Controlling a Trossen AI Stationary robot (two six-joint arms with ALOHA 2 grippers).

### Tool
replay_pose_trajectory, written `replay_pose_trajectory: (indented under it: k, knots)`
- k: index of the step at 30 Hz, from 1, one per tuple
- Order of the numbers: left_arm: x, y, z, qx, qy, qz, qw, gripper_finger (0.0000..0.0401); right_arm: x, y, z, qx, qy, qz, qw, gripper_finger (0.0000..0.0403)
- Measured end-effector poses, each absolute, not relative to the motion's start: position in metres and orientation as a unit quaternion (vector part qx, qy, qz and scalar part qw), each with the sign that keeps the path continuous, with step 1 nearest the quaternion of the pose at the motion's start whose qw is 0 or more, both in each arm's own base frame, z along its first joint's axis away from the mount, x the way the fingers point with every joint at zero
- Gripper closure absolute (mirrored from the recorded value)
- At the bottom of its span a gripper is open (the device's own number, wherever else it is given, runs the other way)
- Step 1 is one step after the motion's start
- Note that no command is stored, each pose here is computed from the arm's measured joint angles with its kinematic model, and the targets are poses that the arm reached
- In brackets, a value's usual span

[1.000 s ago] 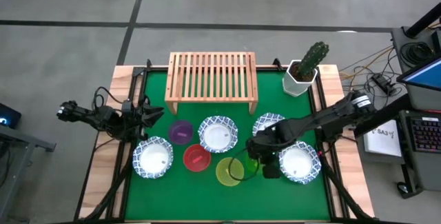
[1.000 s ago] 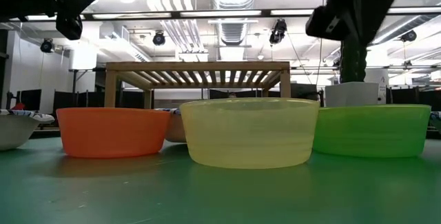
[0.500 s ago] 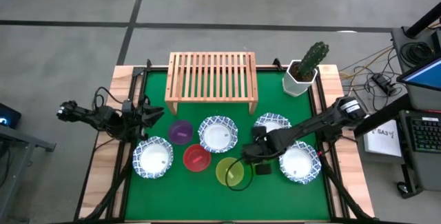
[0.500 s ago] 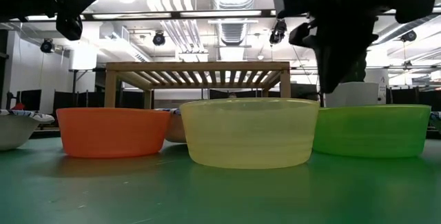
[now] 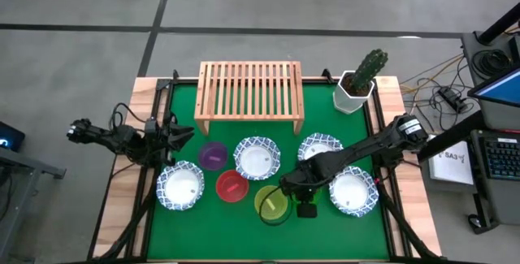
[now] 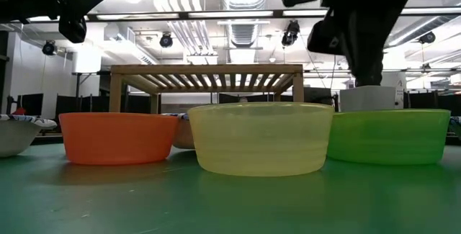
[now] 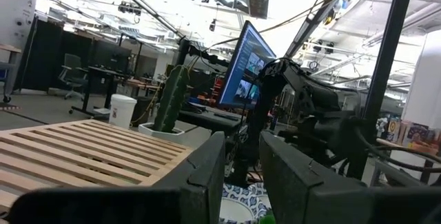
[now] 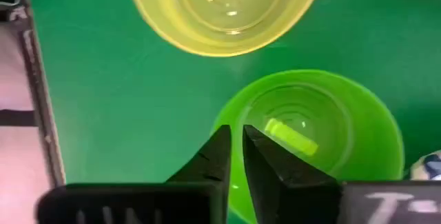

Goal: Place and stack bowls onto a shelf
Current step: Put the small green bowl on the shelf

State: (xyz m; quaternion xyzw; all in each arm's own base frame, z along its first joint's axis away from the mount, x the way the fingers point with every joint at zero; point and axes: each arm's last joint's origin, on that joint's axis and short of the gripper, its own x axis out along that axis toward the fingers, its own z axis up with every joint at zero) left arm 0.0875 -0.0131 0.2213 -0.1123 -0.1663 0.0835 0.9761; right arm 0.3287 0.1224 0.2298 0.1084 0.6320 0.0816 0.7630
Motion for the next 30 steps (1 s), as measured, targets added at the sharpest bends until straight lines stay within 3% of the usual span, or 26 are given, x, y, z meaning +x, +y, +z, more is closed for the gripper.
replay_pose_trajectory:
  k: [8,11,22,30]
  knots:
    - [0.088,-0.013,0.221,-0.112,-0.165,0.084,0.976,0.0326,0.327,0.128,0.23,0.136,0.63,0.036,0.764,0.0256]
    - [0.088,-0.013,0.221,-0.112,-0.165,0.084,0.976,0.0326,0.327,0.132,0.23,0.15,0.627,0.028,0.764,0.0233]
    - [0.088,-0.013,0.221,-0.112,-0.165,0.084,0.976,0.0326,0.331,0.147,0.214,0.157,0.604,-0.013,0.781,0.0243]
    - [0.088,-0.013,0.22,-0.11,-0.161,0.085,0.977,0.0326,0.337,0.152,0.178,0.144,0.647,-0.048,0.747,0.0261]
